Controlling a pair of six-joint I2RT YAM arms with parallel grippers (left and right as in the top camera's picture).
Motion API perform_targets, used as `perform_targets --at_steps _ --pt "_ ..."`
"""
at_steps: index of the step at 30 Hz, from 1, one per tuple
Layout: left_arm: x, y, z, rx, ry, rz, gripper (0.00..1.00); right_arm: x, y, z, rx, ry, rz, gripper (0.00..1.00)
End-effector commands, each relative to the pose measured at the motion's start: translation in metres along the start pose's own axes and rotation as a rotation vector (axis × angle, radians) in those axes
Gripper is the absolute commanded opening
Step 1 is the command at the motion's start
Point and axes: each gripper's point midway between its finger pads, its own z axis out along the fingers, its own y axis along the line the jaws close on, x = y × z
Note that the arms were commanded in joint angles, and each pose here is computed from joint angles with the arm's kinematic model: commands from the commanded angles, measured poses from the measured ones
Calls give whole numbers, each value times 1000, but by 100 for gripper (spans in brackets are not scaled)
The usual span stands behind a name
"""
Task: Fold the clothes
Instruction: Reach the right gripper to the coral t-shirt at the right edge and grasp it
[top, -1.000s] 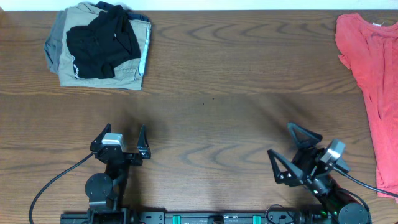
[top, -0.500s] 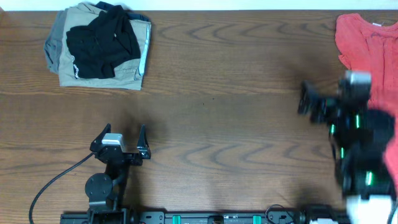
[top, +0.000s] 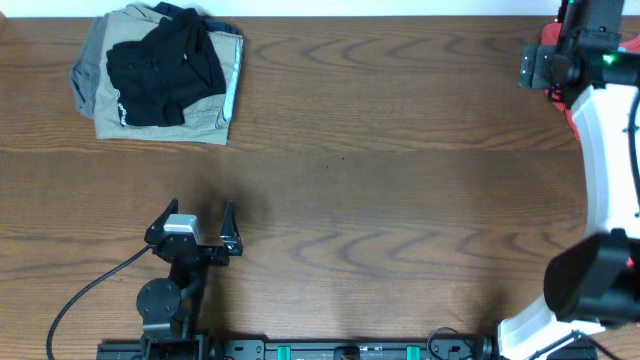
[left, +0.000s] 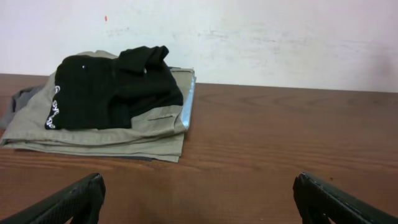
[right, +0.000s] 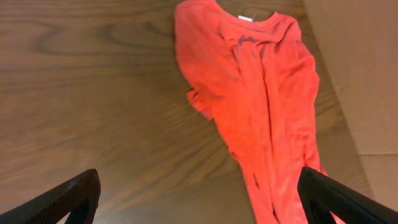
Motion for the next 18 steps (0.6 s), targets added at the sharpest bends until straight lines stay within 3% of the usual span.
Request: perform_targets --at_steps 1,7,14,18 --pt "15 1 1 2 43 7 98 -1 -20 26 88 22 -26 99" --pt "15 1 1 2 43 7 98 39 -21 107 80 159 -40 99" --pt "15 1 1 2 43 6 98 67 1 162 -3 214 33 99" --pt "15 1 1 2 43 7 98 71 16 180 -58 207 70 86"
